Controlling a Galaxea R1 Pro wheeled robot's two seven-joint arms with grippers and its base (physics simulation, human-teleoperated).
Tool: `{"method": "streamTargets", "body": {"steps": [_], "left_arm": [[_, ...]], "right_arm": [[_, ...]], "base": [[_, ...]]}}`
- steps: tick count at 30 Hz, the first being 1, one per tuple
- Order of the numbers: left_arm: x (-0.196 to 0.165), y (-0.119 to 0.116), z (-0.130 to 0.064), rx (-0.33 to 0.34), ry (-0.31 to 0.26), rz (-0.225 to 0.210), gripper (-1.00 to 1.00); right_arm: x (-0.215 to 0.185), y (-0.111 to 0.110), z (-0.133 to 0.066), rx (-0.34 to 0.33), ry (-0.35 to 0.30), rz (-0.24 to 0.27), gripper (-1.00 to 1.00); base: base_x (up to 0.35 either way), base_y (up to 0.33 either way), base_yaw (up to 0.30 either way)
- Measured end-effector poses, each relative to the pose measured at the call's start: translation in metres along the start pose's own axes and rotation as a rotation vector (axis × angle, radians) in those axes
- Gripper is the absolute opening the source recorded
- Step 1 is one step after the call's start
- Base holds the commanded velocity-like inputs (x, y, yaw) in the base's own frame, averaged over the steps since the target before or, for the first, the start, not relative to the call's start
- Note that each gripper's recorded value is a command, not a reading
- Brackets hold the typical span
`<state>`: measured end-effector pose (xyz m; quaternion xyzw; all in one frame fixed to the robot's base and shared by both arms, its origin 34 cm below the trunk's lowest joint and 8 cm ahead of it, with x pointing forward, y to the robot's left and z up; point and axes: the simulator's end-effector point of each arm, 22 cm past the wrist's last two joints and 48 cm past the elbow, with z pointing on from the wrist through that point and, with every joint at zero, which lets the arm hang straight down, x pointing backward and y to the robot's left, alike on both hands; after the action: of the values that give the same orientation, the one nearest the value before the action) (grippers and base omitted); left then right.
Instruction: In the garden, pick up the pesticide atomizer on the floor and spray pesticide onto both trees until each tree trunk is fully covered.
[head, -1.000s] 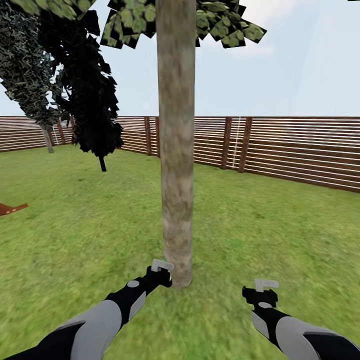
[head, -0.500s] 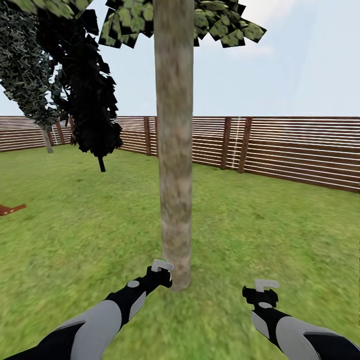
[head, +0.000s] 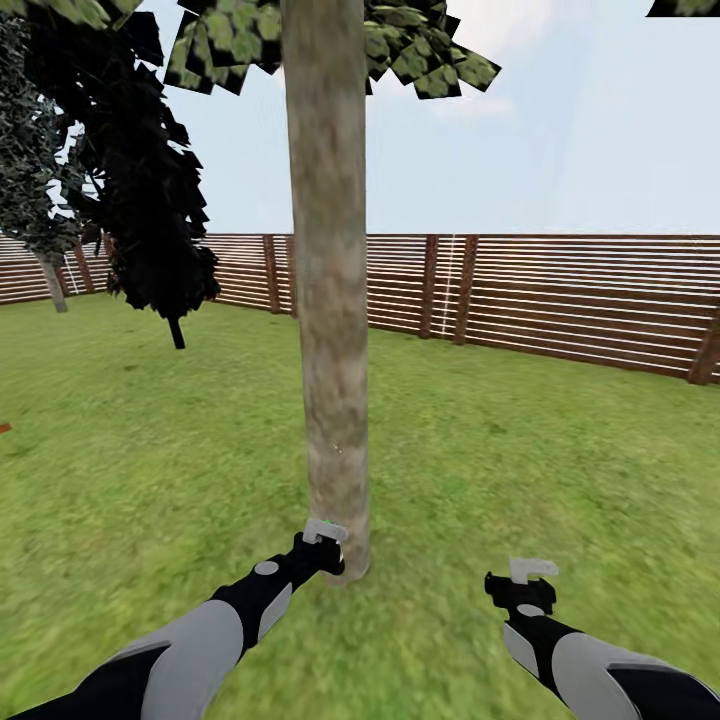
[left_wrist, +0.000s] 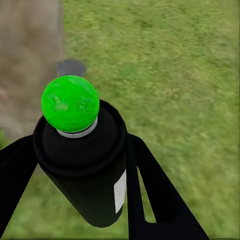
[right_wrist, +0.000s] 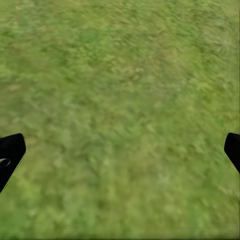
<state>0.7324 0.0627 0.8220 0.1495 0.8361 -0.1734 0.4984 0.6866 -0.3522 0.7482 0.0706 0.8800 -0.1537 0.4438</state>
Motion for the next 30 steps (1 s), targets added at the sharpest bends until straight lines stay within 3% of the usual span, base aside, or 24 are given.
{"method": "streamTargets", "body": {"steps": [12,15,17,19,25,30], "left_arm": [[-0.001,0.003,0.0,-0.008,0.003,-0.005,-1.0],[-0.021,0.026,0.0,-0.058,0.032,-0.074,-1.0],[-0.05,0.053,-0.006,-0.106,0.071,-0.153,-1.0],[-0.081,0.064,-0.015,-0.105,0.07,-0.203,-1.0],[-0.097,0.064,-0.02,-0.08,0.066,-0.223,-1.0],[-0.103,0.063,-0.021,-0.08,0.064,-0.202,-1.0]], "right_arm": [[0.002,0.001,-0.001,-0.002,0.002,0.0,1.0],[0.004,0.0,-0.001,-0.001,0.004,-0.001,1.0],[0.004,0.0,-0.001,-0.001,0.005,-0.002,1.0],[0.004,0.0,-0.001,-0.001,0.005,-0.002,1.0],[0.005,0.0,0.0,-0.001,0.006,-0.002,1.0],[0.005,0.0,-0.001,-0.001,0.006,-0.002,1.0]], "base": [[0.001,0.032,0.098],[0.0,0.0,0.004],[0.0,0.0,0.001],[-0.003,0.0,0.0],[-0.185,0.015,0.0],[-0.084,0.011,0.0]]}}
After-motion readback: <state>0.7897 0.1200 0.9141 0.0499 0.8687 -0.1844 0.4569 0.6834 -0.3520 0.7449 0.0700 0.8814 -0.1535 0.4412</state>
